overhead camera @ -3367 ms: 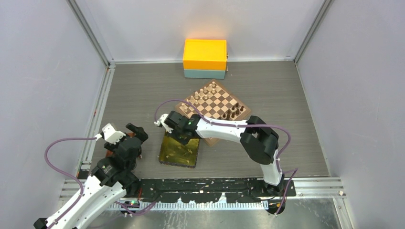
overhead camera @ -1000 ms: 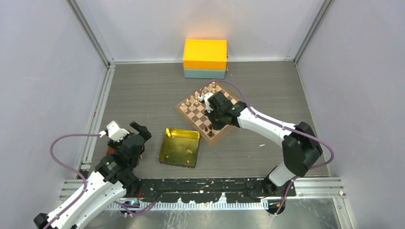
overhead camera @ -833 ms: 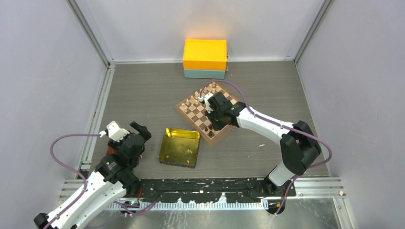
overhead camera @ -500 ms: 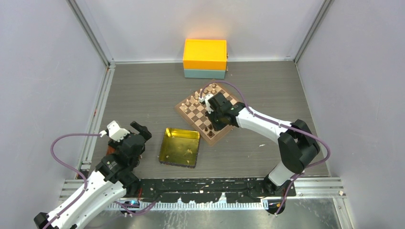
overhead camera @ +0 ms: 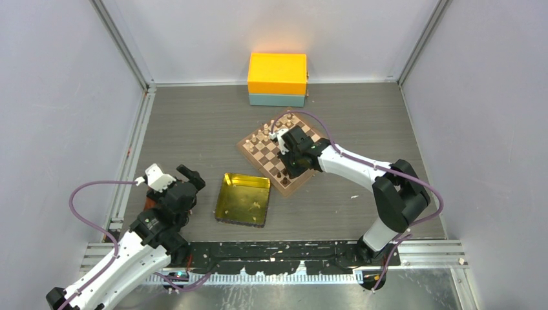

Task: Set up the chess pieces on the board
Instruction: Place the chess piece on the chessboard.

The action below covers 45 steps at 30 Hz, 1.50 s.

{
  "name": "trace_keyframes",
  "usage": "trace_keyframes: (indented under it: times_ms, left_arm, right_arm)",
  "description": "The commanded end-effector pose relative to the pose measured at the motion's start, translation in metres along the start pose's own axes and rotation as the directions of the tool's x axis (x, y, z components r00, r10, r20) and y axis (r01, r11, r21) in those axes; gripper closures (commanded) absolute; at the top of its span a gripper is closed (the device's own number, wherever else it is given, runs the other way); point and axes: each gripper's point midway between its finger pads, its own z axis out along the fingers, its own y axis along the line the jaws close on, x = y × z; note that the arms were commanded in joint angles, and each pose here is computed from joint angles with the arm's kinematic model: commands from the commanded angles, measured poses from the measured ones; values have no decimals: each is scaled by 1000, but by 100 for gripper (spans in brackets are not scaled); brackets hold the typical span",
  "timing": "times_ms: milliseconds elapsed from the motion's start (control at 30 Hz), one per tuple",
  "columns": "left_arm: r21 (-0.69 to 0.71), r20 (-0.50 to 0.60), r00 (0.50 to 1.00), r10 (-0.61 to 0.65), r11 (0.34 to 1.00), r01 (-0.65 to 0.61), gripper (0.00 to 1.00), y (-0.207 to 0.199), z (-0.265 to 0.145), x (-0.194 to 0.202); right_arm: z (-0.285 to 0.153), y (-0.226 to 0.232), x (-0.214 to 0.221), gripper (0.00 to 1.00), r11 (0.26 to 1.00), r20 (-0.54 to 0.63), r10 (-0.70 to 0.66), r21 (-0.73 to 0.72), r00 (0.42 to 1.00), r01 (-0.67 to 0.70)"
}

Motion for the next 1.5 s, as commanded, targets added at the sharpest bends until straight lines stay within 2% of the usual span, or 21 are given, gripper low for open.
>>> trace_keyframes:
  times_ms: [0,200,400,667,1467]
  left_arm:
    - [13,34,998,-48,999,48,0,-7,1,-8]
    - [13,32,998,-47,999,46,0,-7,1,-7]
    - [15,31,998,-47,999,47,0,-8,1,-8]
    - [19,30,998,-49,999,48,0,-10,1,-9]
    - [27,31,998,-51,998,50,0,-13,0,-12]
  right_arm:
    - [-1,2,-11,99,1000,38,4,-16,999,-4]
    - [0,2,-10,98,1000,32,22,-11,999,-22]
    - [0,2,-9,87,1000,28,30,-9,999,-30]
    - [-5,1,-13,78,999,39,32,0,999,-32]
    - [-26,1,-37,70,1000,101,28,1,994,-28]
